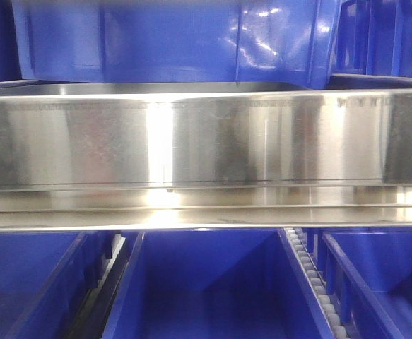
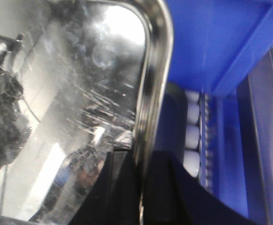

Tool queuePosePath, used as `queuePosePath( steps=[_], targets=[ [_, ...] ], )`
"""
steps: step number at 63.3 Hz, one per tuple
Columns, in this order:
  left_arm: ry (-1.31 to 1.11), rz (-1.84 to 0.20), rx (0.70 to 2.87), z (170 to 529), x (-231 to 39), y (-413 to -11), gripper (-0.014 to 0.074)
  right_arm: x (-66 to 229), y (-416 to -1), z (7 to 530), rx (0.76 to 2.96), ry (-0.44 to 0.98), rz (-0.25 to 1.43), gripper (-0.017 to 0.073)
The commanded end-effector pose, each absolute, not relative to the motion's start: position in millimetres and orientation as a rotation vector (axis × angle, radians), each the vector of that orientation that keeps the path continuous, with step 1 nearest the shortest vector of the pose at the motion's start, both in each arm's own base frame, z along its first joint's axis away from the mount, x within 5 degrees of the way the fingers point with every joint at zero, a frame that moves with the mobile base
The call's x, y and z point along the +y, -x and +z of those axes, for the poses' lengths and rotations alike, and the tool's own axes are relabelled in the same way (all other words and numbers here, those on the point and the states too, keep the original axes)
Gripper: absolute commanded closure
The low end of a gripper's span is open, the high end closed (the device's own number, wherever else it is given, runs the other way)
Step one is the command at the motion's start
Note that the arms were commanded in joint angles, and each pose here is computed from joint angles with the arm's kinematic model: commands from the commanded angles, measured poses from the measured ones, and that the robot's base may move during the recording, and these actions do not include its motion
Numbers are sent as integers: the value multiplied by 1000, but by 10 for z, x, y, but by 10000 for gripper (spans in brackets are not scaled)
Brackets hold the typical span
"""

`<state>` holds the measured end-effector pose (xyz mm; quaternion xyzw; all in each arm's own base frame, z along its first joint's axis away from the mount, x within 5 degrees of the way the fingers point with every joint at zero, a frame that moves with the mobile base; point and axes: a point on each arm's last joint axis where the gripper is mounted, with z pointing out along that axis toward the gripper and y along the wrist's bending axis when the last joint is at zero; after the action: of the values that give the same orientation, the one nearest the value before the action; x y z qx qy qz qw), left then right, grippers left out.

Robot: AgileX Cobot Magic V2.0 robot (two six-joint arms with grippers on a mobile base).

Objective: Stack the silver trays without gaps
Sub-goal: 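Lower the tray onto the tray in the bin and open both grippers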

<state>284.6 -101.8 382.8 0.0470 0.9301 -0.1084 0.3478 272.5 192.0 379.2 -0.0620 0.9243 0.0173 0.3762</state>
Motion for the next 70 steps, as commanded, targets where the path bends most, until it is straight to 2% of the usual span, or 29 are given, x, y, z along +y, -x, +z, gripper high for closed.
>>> queuePosePath(
  steps=[1,18,45,52,58,61,70],
  targets=[
    [-101,-293,2400,3811,-1030,-2919,611,1921,-2799,3689,2388,198,-60,628],
    [-124,-285,2471,3672,-1097,-2972,611,2002,-2897,3397,2497,238,-169,628],
    [-239,-303,2473,3667,-1329,-2869,607,2045,-2896,3335,2535,246,-138,627],
    [-249,-270,2489,3656,-1309,-2862,557,2052,-2889,3331,2544,242,-125,627],
    [-254,-250,2508,3644,-1296,-2851,474,2071,-2875,3320,2561,259,-100,616],
    [-254,-250,2510,3643,-1295,-2849,433,2073,-2873,3319,2563,258,-96,575],
    [-256,-241,2533,3630,-1288,-2834,333,2076,-2867,3315,2571,255,-88,326]
  ],
)
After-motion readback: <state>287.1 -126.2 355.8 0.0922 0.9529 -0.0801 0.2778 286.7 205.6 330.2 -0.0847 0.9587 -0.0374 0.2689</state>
